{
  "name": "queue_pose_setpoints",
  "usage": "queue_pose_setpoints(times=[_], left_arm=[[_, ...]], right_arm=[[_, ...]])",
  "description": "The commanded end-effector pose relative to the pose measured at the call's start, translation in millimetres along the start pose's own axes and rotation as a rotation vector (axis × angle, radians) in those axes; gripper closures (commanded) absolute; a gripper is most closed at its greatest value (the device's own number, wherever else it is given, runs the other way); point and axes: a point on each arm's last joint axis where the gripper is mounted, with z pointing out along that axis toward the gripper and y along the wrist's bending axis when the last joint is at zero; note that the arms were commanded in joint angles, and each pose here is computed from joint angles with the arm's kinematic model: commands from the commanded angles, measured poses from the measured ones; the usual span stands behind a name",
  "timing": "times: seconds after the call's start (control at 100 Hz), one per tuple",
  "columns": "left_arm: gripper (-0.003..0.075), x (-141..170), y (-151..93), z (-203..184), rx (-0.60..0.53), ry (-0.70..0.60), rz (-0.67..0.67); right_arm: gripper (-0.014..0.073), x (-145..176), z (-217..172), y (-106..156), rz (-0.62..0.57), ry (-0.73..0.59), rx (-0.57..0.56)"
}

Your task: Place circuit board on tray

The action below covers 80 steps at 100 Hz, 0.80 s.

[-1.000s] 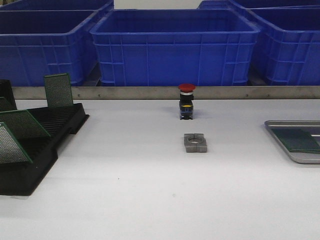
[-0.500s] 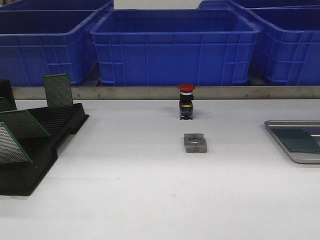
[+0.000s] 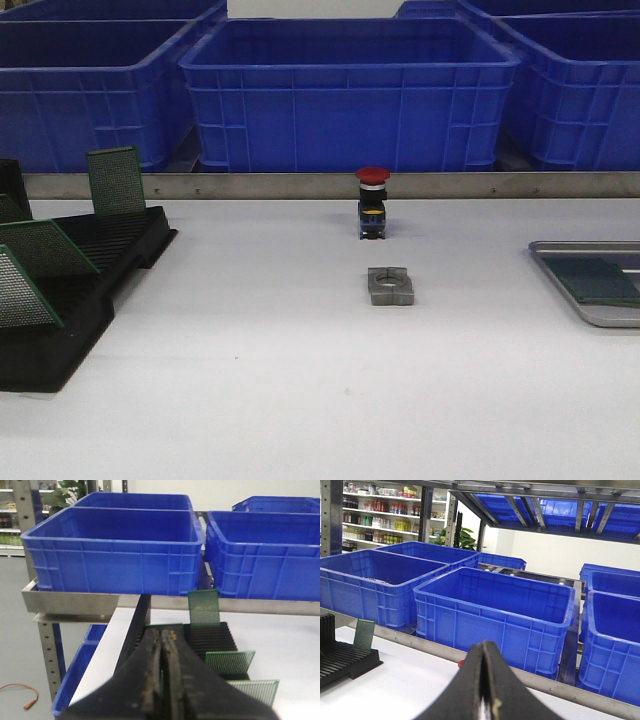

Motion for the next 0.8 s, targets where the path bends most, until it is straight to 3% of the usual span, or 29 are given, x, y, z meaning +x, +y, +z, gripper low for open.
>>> queue_pose_setpoints(times=[0.0,0.03,0.08,0.79], left_arm=[[0.0741,8,1,-2,-0.006,-0.110,-0.020],[0.0741,14,2,0,-0.006,-0.109,-0.028],[0.0741,18,2,-1,-0.016,-0.003,-0.029],[0.0741,20,2,0,-0.010,-0.021,-0.032]], right_arm=[[0.0661,-9,1,0,0.032,-0.034,0.000],[0.0661,-9,1,0,0.032,-0.034,0.000],[0.0661,-9,0,0,0.031,-0.035,-0.001],[0.0664,-9,1,0,0.032,-0.034,-0.008]])
